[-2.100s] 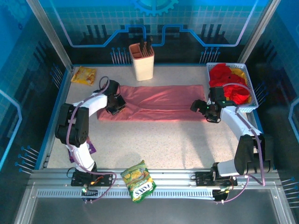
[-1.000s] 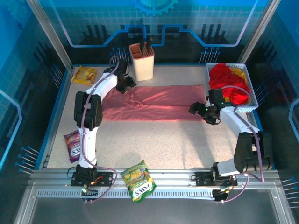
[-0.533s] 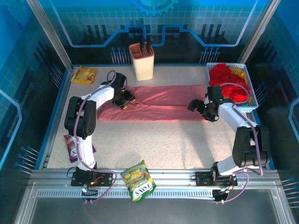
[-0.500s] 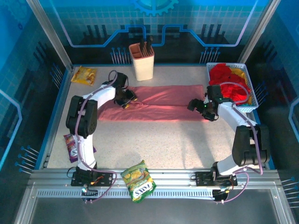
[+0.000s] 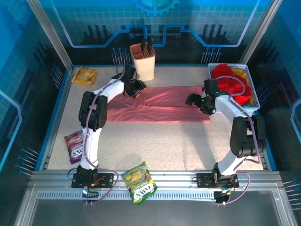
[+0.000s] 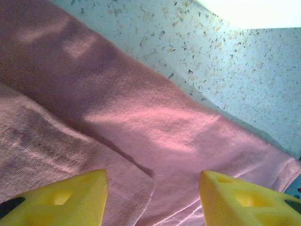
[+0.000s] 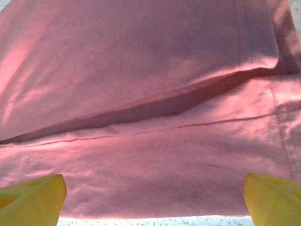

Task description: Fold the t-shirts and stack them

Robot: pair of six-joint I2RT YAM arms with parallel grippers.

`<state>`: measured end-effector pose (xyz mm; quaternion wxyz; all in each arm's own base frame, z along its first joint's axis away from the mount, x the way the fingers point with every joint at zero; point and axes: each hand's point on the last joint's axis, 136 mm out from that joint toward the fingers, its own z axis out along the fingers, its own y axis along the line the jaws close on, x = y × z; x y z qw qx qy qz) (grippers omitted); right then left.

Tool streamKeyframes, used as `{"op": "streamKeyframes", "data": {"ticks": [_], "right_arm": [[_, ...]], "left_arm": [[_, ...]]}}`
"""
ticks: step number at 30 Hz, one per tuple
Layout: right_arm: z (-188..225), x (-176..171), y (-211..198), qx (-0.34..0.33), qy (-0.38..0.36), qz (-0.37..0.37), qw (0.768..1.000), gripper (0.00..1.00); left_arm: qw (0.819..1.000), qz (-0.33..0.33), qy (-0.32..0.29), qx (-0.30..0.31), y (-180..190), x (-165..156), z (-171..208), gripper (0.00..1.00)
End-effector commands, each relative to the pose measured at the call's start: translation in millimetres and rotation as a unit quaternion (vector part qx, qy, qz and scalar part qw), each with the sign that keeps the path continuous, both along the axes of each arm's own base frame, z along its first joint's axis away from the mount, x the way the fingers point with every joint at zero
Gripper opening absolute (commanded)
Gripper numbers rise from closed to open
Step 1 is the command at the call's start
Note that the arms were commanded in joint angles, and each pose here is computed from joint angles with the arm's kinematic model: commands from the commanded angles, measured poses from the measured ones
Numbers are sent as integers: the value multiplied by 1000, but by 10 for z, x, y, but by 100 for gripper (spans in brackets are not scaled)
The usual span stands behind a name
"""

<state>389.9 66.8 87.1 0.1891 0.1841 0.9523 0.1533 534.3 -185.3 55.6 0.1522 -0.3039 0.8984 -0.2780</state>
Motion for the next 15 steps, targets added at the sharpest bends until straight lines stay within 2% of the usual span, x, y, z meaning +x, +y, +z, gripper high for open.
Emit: {"op": "streamKeyframes", "data": {"ticks": [1,4,5,7,9,15], "right_arm": [[-17,184,79,-20,0,19,1000,97],[-53,394,53,-44,1,20,999,95],[-56,462,54,-47,0,21,999,90],[-112,613,90,-49,4,30,998,75],[-162,746,119,-47,7,37,998,66],[-397,999,144,-54,31,40,997,54]], "left_arm": [[1000,-20,-13,13,73,-128,282,55],[997,-30,4,76,301,-339,259,54],[995,-30,7,93,377,-405,255,53],[992,-36,10,123,510,-539,251,53],[987,-49,18,152,613,-669,239,53],[972,-73,72,212,875,-985,28,54]]}}
